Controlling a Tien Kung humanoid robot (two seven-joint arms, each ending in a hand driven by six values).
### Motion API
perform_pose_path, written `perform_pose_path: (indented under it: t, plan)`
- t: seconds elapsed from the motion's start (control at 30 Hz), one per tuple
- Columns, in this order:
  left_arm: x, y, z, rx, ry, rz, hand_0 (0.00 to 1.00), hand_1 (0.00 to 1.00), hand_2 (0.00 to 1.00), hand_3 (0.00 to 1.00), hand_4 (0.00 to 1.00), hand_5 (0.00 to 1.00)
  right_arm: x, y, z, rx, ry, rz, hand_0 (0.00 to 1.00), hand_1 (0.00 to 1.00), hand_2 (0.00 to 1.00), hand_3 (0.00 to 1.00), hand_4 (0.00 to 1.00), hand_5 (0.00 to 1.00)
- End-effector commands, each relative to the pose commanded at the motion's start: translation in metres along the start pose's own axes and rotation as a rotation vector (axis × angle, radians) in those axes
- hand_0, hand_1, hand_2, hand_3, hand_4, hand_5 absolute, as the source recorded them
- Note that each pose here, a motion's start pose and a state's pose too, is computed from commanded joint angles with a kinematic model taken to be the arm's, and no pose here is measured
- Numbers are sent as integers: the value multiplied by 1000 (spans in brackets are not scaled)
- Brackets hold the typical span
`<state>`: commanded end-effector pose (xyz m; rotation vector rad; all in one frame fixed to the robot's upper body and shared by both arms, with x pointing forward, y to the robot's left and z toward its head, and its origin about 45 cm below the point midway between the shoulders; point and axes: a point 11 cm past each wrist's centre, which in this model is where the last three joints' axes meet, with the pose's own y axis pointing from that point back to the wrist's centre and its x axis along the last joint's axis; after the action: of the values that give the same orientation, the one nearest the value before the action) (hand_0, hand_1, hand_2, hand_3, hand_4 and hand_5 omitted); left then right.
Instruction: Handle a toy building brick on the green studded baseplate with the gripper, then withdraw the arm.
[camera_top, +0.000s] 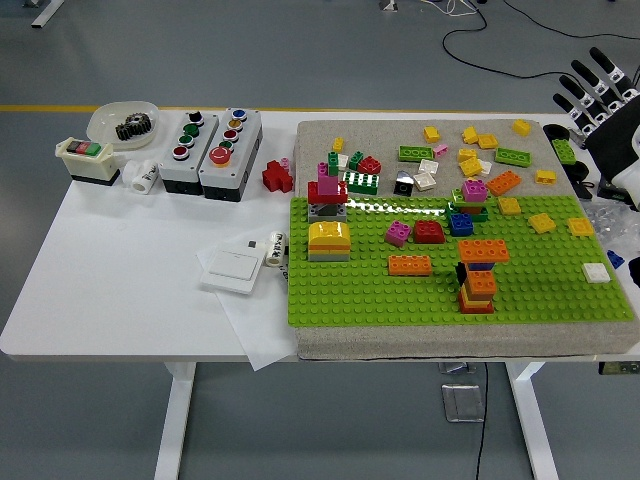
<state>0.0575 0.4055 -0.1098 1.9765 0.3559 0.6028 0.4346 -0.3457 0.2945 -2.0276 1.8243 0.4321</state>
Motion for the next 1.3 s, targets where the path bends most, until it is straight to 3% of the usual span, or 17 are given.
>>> perform_pose_path:
  t: [0.9, 1.3]
  plan:
    - [9, 3, 11, -25, 11, 25, 548, 629, 692, 615, 644, 739, 6, 1, -14, 25, 20, -1, 945, 861, 878, 912, 998, 959]
    - [8, 3, 11, -24, 3, 15, 554, 630, 693, 616, 643, 740, 6, 2, -6, 1, 23, -5, 944, 856, 873, 903, 998, 969]
